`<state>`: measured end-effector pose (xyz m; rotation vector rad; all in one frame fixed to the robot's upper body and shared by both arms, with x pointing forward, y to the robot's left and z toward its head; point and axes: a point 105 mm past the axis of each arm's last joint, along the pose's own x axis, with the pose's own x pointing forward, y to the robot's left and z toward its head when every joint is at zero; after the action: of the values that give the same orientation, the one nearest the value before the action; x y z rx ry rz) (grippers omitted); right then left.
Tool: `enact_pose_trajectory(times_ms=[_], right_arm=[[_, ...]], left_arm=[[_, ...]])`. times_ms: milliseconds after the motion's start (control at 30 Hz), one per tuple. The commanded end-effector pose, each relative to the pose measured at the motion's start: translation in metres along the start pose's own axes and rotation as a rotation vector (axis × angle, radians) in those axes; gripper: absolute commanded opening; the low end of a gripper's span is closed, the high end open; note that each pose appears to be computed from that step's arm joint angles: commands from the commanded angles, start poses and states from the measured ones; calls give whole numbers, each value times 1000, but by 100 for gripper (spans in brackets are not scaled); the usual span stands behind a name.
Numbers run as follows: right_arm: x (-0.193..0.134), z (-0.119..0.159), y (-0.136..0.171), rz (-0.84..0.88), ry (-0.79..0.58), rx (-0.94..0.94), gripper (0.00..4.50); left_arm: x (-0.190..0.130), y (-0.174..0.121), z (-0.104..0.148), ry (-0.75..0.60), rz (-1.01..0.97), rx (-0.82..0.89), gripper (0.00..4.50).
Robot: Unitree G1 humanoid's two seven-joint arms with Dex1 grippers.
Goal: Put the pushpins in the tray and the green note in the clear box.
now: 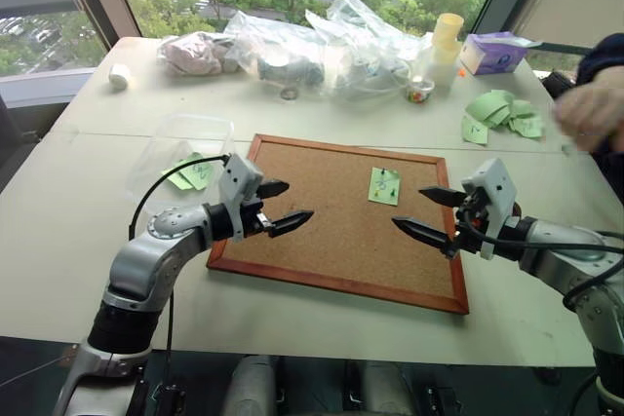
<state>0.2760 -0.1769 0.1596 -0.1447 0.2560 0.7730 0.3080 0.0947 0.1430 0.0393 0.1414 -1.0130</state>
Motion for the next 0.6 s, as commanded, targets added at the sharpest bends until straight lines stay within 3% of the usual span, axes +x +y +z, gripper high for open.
enact_pose_trajectory(times_ms=[33, 600], right_arm=[[-3, 9, -1, -6, -18, -42, 450], [-2, 9, -2, -18, -21, -44, 450]], left_arm=[[0, -4, 10, -31, -24, 52, 447], [9, -10, 14, -37, -50, 101, 447]])
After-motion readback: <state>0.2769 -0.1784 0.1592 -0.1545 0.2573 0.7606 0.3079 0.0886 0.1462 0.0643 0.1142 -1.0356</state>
